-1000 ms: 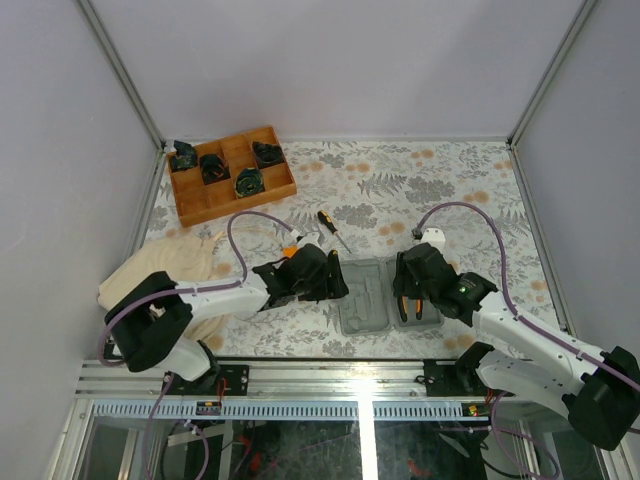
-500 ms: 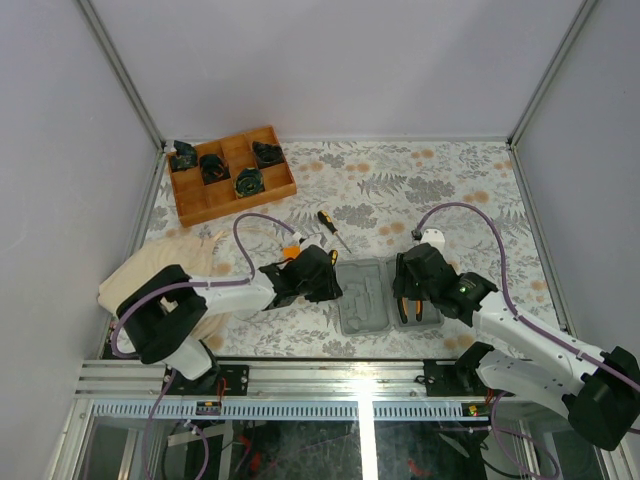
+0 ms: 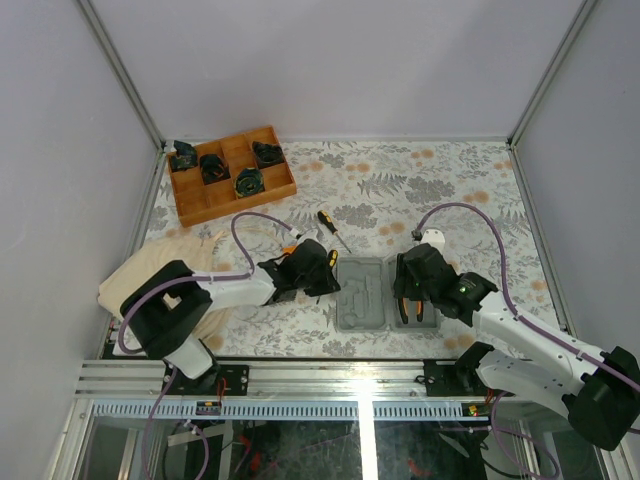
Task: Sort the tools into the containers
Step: Move the storage box to the center of the board.
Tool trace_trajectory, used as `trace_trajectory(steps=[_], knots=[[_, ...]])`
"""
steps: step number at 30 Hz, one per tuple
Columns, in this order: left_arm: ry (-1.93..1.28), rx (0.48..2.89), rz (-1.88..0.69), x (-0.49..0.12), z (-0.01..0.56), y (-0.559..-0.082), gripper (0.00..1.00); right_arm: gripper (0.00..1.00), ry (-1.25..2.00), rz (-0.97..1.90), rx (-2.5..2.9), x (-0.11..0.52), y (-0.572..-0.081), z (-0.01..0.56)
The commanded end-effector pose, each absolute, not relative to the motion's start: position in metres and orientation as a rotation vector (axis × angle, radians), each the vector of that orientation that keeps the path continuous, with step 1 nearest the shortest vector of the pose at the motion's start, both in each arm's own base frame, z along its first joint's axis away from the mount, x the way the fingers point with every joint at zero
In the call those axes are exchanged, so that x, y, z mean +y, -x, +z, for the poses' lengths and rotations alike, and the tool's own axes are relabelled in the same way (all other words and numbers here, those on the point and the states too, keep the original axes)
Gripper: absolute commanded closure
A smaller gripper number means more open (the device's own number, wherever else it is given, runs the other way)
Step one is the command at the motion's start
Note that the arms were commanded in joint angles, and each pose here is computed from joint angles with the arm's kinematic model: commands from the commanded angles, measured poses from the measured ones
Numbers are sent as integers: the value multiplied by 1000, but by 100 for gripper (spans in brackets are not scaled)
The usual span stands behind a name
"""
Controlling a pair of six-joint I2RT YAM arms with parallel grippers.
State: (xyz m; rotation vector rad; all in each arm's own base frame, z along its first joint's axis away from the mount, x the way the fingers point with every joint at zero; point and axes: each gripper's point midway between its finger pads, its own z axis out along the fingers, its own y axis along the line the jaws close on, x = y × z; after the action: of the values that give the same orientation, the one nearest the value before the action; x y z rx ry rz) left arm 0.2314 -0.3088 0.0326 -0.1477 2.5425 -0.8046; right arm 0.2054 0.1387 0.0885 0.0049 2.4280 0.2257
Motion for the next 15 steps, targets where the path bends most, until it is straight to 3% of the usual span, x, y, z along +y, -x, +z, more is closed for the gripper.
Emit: trace_trajectory(steps=[1,15], knots=[[197,2512,-804,-306,32,-251,100,100,-36,198,2368,136,-220,102],[278,2510,-770,-288,30,-276,97,100,-13,158,2370,137,-236,109]])
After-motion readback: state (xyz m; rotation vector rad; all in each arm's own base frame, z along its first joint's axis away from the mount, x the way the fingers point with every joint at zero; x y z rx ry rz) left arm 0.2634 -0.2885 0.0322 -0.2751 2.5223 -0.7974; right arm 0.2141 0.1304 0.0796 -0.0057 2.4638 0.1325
